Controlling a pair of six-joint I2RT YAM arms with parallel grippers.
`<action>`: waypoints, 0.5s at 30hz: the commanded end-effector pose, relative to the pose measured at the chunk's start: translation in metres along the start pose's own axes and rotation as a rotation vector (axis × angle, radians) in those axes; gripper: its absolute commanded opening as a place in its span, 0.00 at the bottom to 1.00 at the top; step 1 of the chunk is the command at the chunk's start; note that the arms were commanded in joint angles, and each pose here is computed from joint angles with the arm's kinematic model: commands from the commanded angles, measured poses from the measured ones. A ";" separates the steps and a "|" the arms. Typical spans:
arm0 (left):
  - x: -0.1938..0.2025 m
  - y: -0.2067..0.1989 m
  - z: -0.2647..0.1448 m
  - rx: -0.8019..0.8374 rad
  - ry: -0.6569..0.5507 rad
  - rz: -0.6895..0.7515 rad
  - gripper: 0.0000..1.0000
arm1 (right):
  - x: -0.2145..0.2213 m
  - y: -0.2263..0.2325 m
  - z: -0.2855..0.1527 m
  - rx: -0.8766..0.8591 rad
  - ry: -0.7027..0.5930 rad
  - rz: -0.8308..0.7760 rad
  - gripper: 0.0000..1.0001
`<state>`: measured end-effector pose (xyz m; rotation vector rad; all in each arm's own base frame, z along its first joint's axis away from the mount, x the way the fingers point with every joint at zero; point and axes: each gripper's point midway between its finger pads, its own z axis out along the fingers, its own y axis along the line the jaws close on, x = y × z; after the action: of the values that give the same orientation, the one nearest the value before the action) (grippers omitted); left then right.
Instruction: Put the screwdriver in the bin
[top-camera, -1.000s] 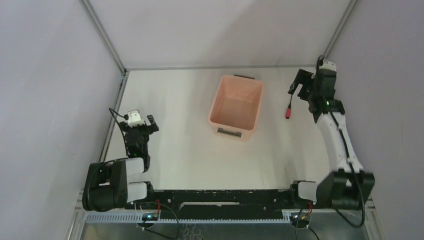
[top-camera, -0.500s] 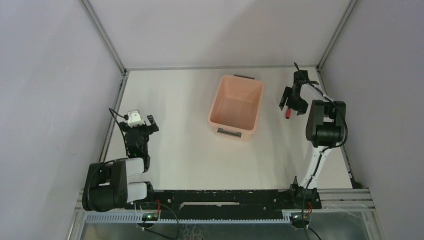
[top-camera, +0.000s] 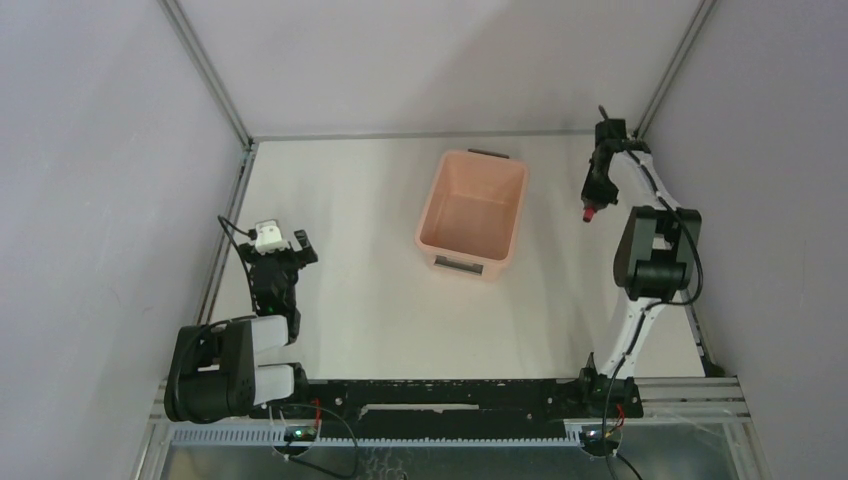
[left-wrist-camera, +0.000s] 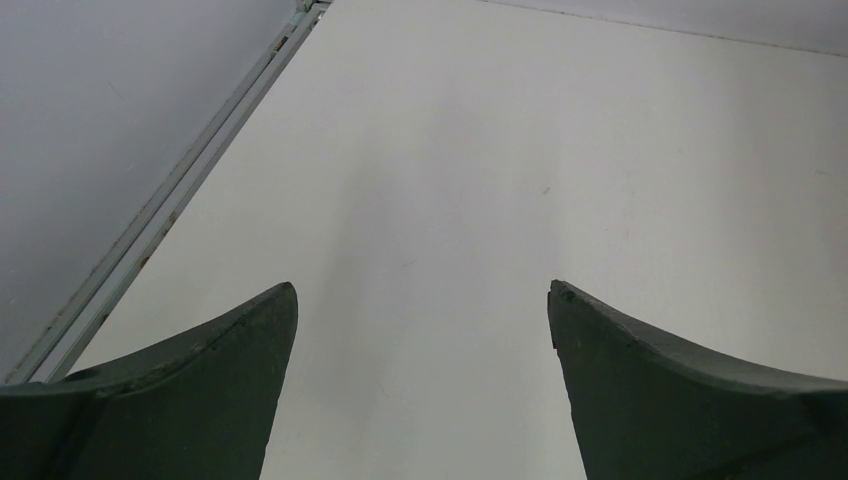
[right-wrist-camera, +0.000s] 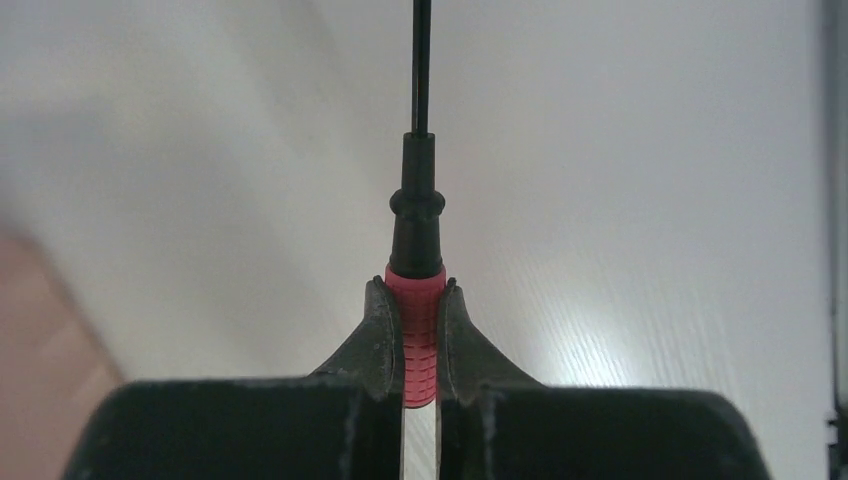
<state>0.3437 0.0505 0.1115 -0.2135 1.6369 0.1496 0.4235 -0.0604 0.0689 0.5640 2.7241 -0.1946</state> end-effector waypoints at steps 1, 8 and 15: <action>-0.026 -0.004 0.008 0.009 -0.072 0.008 1.00 | -0.034 -0.003 -0.119 -0.039 -0.214 -0.016 0.00; -0.025 -0.004 0.008 0.009 -0.071 0.008 1.00 | -0.007 0.047 -0.214 -0.121 -0.339 -0.094 0.00; -0.026 -0.004 0.008 0.010 -0.073 0.008 1.00 | 0.033 0.170 -0.251 -0.295 -0.378 -0.282 0.00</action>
<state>0.3437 0.0505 0.1115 -0.2135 1.6369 0.1496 0.3861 0.1037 0.2987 0.1217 2.3278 0.0165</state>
